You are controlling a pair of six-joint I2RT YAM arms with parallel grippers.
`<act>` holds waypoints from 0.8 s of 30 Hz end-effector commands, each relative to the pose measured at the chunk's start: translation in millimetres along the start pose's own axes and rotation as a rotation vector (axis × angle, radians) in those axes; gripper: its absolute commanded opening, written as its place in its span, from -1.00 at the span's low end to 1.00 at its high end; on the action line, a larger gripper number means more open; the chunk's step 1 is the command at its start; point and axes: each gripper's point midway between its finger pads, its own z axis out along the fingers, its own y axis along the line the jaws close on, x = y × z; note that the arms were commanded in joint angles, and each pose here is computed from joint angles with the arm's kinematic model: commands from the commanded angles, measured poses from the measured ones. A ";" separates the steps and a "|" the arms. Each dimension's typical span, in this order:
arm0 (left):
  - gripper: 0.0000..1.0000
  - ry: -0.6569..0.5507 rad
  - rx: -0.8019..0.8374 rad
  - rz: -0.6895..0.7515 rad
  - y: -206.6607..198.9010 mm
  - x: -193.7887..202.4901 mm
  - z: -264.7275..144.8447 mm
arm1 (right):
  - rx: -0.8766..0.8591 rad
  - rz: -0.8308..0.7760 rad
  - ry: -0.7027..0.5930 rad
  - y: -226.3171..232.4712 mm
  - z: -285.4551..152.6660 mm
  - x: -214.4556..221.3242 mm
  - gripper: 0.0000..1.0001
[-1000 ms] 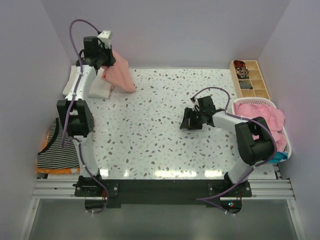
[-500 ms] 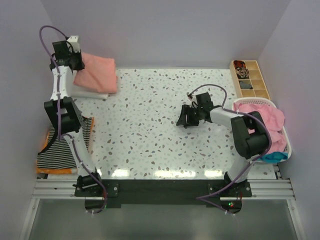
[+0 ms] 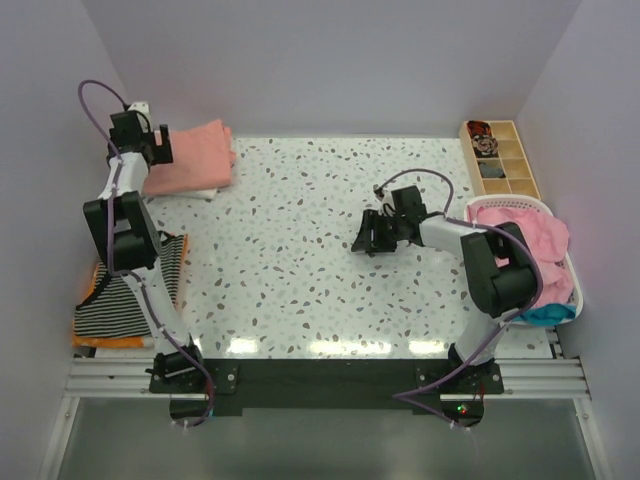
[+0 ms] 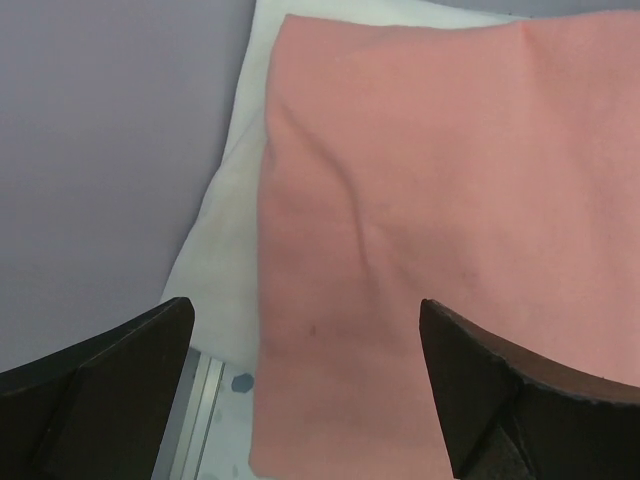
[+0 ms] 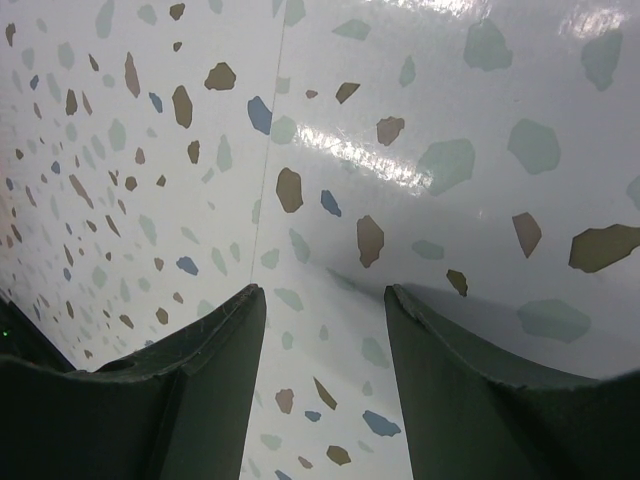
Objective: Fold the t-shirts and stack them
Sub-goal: Put the neatly folded tshirt into the corner of the board with the left arm
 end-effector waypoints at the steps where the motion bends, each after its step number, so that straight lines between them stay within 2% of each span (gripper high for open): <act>1: 1.00 -0.373 -0.023 -0.093 5.5 -129.4 -99.7 | 0.095 -0.016 -0.008 -15.8 -10.2 8.2 0.12; 3: 1.00 -0.419 0.054 -0.111 -23.0 -147.4 -133.4 | 0.111 -0.030 -0.041 -13.7 -17.2 0.7 0.12; 5: 1.00 -0.425 0.126 -0.126 -51.8 -147.0 -158.6 | 0.145 -0.042 -0.071 -15.2 -23.7 -8.1 0.13; 6: 1.00 -0.434 0.183 -0.112 -84.3 -147.7 -171.5 | 0.158 -0.051 -0.086 -14.5 -27.8 -13.2 0.12; 7: 1.00 -0.397 0.219 -0.100 -105.8 -127.0 -171.9 | 0.169 -0.058 -0.107 -12.2 -34.4 -19.1 0.12; 8: 1.00 -0.460 0.255 -0.104 -121.1 -137.9 -199.1 | 0.207 -0.063 -0.126 -14.5 -40.7 -24.9 0.12; 9: 1.00 -0.474 0.329 -0.081 -159.6 -132.4 -216.2 | 0.216 -0.072 -0.143 -13.8 -45.9 -29.2 0.12; 10: 1.00 -0.426 0.390 -0.065 -184.4 -103.0 -218.0 | 0.221 -0.097 -0.178 -8.5 -56.9 -36.0 0.13; 11: 1.00 -0.509 0.438 -0.065 -198.9 -115.7 -244.2 | 0.253 -0.103 -0.205 -11.8 -64.0 -40.1 0.14; 12: 1.00 -0.500 0.509 -0.037 -232.5 -104.4 -260.2 | 0.269 -0.111 -0.225 -12.1 -70.5 -42.3 0.15; 14: 1.00 -0.459 0.561 -0.010 -260.0 -84.0 -274.5 | 0.284 -0.134 -0.273 -7.6 -88.7 -46.9 0.19; 15: 1.00 -0.443 0.624 0.028 -289.2 -71.8 -291.6 | 0.308 -0.139 -0.298 -8.9 -96.6 -49.3 0.21; 18: 1.00 -0.430 0.642 0.095 -318.1 -42.0 -319.5 | 0.330 -0.153 -0.339 -7.7 -114.7 -47.1 0.23; 19: 1.00 -0.386 0.656 0.101 -322.2 -18.3 -318.2 | 0.341 -0.152 -0.349 -9.2 -117.8 -45.5 0.24; 20: 1.00 -0.408 0.677 0.081 -321.2 -17.4 -330.2 | 0.345 -0.152 -0.375 -8.7 -125.6 -43.9 0.25; 22: 1.00 -0.386 0.738 0.078 -325.7 12.9 -341.0 | 0.356 -0.153 -0.419 -9.9 -132.9 -44.6 0.26; 24: 1.00 -0.391 0.745 0.053 -325.9 25.6 -345.3 | 0.368 -0.151 -0.465 -11.8 -142.4 -41.1 0.28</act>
